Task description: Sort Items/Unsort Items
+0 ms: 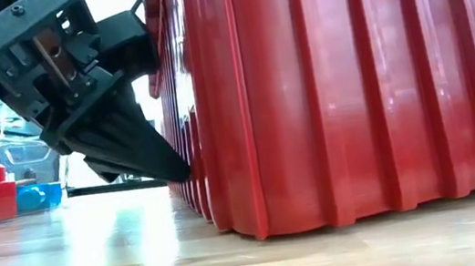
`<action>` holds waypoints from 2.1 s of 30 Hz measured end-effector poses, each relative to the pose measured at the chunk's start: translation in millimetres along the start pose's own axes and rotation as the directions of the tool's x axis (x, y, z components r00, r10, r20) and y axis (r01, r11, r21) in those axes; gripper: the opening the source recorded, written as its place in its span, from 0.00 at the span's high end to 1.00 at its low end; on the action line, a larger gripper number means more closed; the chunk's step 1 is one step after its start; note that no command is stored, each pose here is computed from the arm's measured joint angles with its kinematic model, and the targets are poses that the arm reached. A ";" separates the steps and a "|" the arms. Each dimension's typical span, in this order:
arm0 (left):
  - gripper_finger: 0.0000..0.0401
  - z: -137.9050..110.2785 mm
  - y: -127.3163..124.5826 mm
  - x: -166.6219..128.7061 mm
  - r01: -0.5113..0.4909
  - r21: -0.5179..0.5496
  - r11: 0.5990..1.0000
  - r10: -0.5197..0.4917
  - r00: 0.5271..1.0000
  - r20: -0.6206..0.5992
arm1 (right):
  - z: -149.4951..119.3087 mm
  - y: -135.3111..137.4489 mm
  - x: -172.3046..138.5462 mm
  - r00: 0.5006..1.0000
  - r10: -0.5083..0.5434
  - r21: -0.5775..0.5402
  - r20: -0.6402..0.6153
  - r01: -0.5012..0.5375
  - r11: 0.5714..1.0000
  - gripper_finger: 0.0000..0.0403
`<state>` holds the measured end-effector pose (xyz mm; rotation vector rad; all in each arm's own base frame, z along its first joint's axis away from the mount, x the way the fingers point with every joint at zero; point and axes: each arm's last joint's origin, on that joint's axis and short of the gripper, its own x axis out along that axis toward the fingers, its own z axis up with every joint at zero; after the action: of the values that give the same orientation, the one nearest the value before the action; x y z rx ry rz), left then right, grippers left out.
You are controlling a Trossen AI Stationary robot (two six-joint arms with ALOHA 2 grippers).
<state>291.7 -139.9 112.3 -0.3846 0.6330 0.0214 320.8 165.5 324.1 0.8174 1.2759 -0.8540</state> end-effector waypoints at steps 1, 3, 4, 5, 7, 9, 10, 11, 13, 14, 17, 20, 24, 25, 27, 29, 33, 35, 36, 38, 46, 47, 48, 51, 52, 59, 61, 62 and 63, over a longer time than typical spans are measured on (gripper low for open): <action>1.00 -0.5 0.4 0.0 -0.005 -0.001 1.000 0.005 1.000 -0.005 | -0.5 0.0 0.0 1.000 0.000 0.025 -0.008 0.000 1.000 1.00; 1.00 -1.4 1.3 0.0 -0.014 -0.006 1.000 0.013 1.000 -0.016 | -3.9 0.1 -0.4 1.000 0.002 0.111 -0.014 0.000 0.994 1.00; 1.00 -2.0 1.1 -0.2 -0.015 -0.014 1.000 0.015 1.000 -0.019 | -5.9 0.0 -0.6 1.000 0.002 0.160 -0.013 0.000 0.987 1.00; 1.00 -2.2 1.1 -0.2 -0.017 -0.021 1.000 0.016 1.000 -0.019 | -7.8 -0.1 -0.9 1.000 0.002 0.198 -0.010 0.000 0.980 1.00; 1.00 -2.5 1.1 -0.3 -0.018 -0.035 0.999 0.017 1.000 -0.021 | -12.6 -0.3 -1.4 1.000 0.003 0.240 0.001 -0.003 0.971 1.00; 1.00 -3.2 0.1 -0.6 -0.016 -0.046 0.999 0.015 1.000 -0.022 | -17.7 -0.5 -2.0 1.000 0.005 0.266 0.013 -0.008 0.964 1.00; 1.00 -3.3 0.1 -0.6 -0.017 -0.046 0.999 0.016 1.000 -0.022 | -20.8 -0.8 -2.3 1.000 0.005 0.281 0.019 -0.010 0.960 1.00; 1.00 -3.7 -0.1 -0.5 -0.017 -0.045 0.999 0.015 1.000 -0.023 | -23.0 -0.9 -2.6 1.000 0.007 0.301 0.027 -0.015 0.954 1.00; 1.00 -4.4 -1.1 -0.9 -0.014 -0.043 0.999 0.013 1.000 -0.025 | -27.5 -1.3 -3.0 0.999 0.008 0.332 0.032 -0.018 0.943 1.00; 1.00 -4.7 -1.5 -1.0 -0.012 -0.042 0.999 0.011 1.000 -0.025 | -29.1 -1.5 -3.3 0.999 0.008 0.345 0.031 -0.018 0.938 1.00; 1.00 -5.9 -2.7 -1.4 -0.010 -0.038 0.999 0.009 1.000 -0.028 | -34.5 -2.3 -4.5 1.000 0.009 0.376 -0.006 -0.006 0.927 1.00; 1.00 -7.1 -4.1 -1.9 -0.005 -0.034 0.999 0.004 0.999 -0.031 | -40.0 -3.7 -5.6 0.998 0.001 0.377 -0.066 0.024 0.926 1.00; 1.00 -7.8 -4.5 -2.1 -0.005 -0.031 1.000 0.004 0.999 -0.034 | -44.8 -3.1 -6.2 0.995 0.010 0.387 -0.096 0.029 0.922 1.00; 1.00 -7.9 -4.5 -2.1 -0.006 -0.030 1.000 0.005 0.999 -0.035 | -45.2 -3.1 -6.3 0.994 0.009 0.384 -0.107 0.033 0.923 1.00; 1.00 -8.0 -4.4 -2.1 -0.007 -0.030 1.000 0.006 0.999 -0.036 | -45.2 -3.2 -6.3 0.993 0.006 0.383 -0.118 0.039 0.923 1.00; 1.00 -8.0 -4.3 -2.0 -0.007 -0.028 1.000 0.006 0.999 -0.035 | -45.2 -3.2 -6.3 0.993 0.006 0.387 -0.117 0.040 0.921 1.00; 1.00 -8.0 -4.3 -2.0 -0.007 -0.022 1.000 0.006 0.999 -0.036 | -45.3 -2.9 -6.3 0.992 0.009 0.387 -0.123 0.039 0.921 1.00; 1.00 -8.1 -4.2 -1.9 -0.008 -0.022 1.000 0.007 0.999 -0.036 | -44.6 -1.9 -6.2 0.992 0.018 0.390 -0.125 0.032 0.920 1.00; 1.00 -8.1 -4.2 -1.9 -0.008 -0.022 1.000 0.007 0.999 -0.035 | -44.1 -1.2 -6.2 0.991 0.024 0.392 -0.128 0.028 0.919 1.00; 1.00 -8.1 -4.2 -1.9 -0.009 -0.022 1.000 0.008 0.999 -0.035 | -43.4 1.5 -6.2 0.989 0.049 0.397 -0.142 0.011 0.918 1.00; 1.00 -7.9 -4.0 -1.8 -0.011 -0.021 1.000 0.011 0.999 -0.032 | -45.5 6.7 -7.0 0.974 0.099 0.400 -0.206 -0.008 0.917 1.00; 1.00 -7.8 -3.7 -1.8 -0.013 -0.022 1.000 0.012 0.999 -0.033 | -45.7 7.0 -7.0 0.973 0.101 0.405 -0.208 -0.009 0.914 1.00; 1.00 -7.9 -3.8 -1.8 -0.012 -0.021 1.000 0.012 0.999 -0.033 | -45.9 7.2 -7.1 0.973 0.103 0.411 -0.207 -0.009 0.912 1.00; 1.00 -7.9 -3.9 -1.8 -0.014 -0.021 1.000 0.013 0.999 -0.032 | -46.1 8.3 -6.2 0.972 0.107 0.416 -0.209 -0.010 0.909 1.00; 1.00 -7.9 -3.8 -1.8 -0.014 -0.021 1.000 0.013 0.999 -0.032 | -46.3 9.1 -5.5 0.972 0.109 0.417 -0.210 -0.012 0.909 1.00; 1.00 -8.3 -3.8 -1.9 -0.014 -0.020 1.000 0.013 0.999 -0.035 | -47.1 12.6 -5.1 0.967 0.137 0.451 -0.213 -0.027 0.892 1.00; 1.00 -8.2 -3.7 -1.9 -0.018 -0.020 1.000 0.017 0.999 -0.031 | -47.4 13.5 -5.3 0.965 0.146 0.458 -0.217 -0.032 0.889 1.00; 1.00 -8.2 -3.6 -1.9 -0.023 -0.021 1.000 0.022 0.999 -0.028 | -47.4 14.2 -5.4 0.964 0.153 0.460 -0.219 -0.036 0.887 1.00; 1.00 -8.1 -3.4 -1.9 -0.028 -0.025 0.999 0.027 0.999 -0.025 | -47.5 15.0 -5.4 0.962 0.161 0.463 -0.220 -0.042 0.885 1.00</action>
<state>286.0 -145.8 108.6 -0.4010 0.6629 0.0510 312.1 214.8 324.7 1.3960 1.2529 -1.0042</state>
